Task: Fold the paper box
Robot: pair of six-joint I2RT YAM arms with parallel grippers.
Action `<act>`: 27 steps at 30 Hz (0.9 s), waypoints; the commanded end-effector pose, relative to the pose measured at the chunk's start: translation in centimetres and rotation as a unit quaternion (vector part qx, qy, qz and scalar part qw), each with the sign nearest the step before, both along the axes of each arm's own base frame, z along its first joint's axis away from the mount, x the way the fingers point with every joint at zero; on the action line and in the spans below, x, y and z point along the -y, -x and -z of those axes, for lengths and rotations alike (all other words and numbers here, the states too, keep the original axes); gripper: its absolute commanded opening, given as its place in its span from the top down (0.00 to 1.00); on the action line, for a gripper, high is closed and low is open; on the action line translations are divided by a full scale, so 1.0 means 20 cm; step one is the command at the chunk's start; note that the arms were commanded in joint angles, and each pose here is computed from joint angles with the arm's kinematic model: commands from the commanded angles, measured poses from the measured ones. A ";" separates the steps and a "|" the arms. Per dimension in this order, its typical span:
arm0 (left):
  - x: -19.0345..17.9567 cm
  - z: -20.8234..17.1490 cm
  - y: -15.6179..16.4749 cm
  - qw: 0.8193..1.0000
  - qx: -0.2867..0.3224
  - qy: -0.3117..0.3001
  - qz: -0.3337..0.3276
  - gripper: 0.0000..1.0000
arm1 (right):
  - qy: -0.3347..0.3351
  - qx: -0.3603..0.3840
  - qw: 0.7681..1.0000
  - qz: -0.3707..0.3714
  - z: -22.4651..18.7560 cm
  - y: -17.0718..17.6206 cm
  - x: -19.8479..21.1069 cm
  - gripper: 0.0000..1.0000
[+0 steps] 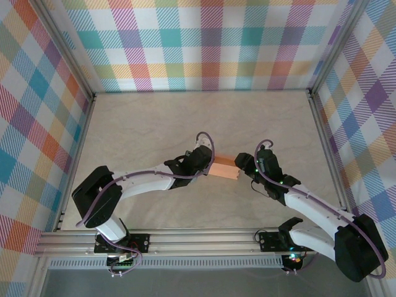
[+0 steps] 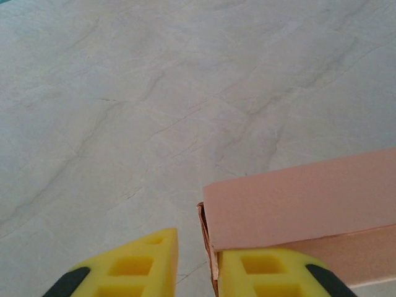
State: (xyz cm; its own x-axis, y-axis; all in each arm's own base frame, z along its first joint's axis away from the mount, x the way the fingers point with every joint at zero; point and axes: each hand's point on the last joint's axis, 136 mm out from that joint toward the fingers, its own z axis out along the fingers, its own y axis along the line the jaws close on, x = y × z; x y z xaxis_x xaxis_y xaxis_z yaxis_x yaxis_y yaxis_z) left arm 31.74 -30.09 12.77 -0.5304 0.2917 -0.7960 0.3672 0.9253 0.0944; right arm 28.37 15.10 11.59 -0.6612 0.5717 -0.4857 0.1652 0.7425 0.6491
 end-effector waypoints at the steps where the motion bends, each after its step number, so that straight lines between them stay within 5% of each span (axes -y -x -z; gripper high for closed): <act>1: -0.05 0.02 0.07 1.000 -0.014 -0.011 -0.002 0.72 | 0.007 -0.020 1.000 0.011 0.07 0.03 0.03 0.39; 6: -0.06 0.00 0.10 1.000 -0.018 -0.005 0.006 0.55 | 0.007 -0.021 1.000 0.009 0.07 0.02 0.03 0.40; 16: -0.08 -0.01 0.15 0.999 -0.030 0.005 0.018 0.46 | 0.009 -0.030 0.999 0.010 0.10 0.02 0.02 0.40; 22: -0.05 -0.01 0.18 0.998 -0.046 0.024 0.041 0.21 | 0.016 -0.039 0.999 0.012 0.15 0.02 0.03 0.40; 27: -0.04 -0.04 0.21 0.996 -0.050 0.041 0.063 0.19 | 0.020 -0.042 0.999 0.013 0.17 0.02 0.03 0.40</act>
State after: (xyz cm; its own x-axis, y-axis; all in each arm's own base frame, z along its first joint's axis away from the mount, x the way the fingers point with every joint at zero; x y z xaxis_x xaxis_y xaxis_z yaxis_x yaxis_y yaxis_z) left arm 28.40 -28.63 12.72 -0.5778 0.3116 -0.7544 0.4377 0.8984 0.0358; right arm 29.37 15.03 10.87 -0.6404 0.5966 -0.4836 0.1894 0.7329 0.6534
